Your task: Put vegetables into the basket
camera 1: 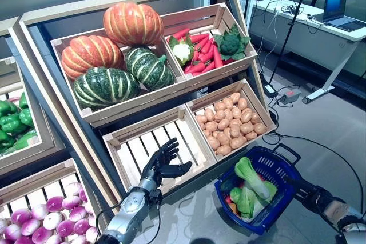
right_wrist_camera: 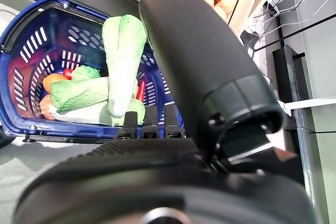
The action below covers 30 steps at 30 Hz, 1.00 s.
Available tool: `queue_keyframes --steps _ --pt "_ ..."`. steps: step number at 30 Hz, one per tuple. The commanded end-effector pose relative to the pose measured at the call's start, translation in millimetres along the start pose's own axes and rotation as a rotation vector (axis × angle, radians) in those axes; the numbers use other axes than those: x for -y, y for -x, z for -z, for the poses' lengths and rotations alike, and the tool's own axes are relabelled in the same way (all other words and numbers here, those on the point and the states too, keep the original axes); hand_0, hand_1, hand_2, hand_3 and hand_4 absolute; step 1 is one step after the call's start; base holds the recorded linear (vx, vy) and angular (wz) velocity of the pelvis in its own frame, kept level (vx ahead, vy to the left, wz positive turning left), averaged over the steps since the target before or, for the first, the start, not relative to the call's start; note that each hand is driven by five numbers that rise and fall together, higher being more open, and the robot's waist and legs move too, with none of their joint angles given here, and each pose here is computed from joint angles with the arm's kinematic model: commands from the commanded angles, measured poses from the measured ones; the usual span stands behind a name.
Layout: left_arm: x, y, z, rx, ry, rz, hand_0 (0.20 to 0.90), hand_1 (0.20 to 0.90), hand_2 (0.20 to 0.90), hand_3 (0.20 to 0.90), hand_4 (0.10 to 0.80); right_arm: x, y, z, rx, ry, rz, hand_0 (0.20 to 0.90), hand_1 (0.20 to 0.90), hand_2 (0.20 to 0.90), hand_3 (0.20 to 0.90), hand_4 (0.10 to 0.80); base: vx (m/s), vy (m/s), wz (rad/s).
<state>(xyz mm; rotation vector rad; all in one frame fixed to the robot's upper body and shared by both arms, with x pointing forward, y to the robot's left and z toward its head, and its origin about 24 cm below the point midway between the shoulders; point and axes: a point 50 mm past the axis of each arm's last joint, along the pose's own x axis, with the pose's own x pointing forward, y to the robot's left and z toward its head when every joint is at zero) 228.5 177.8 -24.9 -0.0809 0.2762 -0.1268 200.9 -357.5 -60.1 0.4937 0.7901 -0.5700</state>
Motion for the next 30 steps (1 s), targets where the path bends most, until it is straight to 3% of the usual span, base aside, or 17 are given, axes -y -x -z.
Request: queue_keyframes --steps 1,7,13,23,30 --pt "12 -20 -49 0.233 -0.025 0.063 0.900 0.900 0.900 0.900 0.800 -15 7 -60 0.197 0.005 -0.047 0.900 0.900 0.900 0.900 0.800 0.000 0.000 0.00" --pt "14 -16 -35 0.195 -0.009 0.078 0.900 0.900 0.900 0.900 0.800 -6 2 -29 0.118 0.004 -0.058 0.900 0.900 0.900 0.900 0.800 0.000 0.000 0.00" --pt "12 -12 -17 0.149 -0.024 0.067 0.900 0.900 0.900 0.900 0.800 -22 -5 17 0.087 -0.183 -0.210 0.900 0.900 0.900 0.900 0.800 0.057 0.016 0.04" --pt "10 -2 15 0.086 0.015 0.035 0.900 0.900 0.900 0.900 0.800 -87 -3 83 0.136 -0.334 -0.481 0.900 0.900 0.900 0.900 0.800 -0.004 0.035 0.00" --pt "11 1 32 0.067 0.008 -0.010 0.900 0.900 0.900 0.900 0.800 -143 18 113 0.117 -0.302 -0.775 0.900 0.900 0.900 0.900 0.800 -0.038 0.064 -0.02"
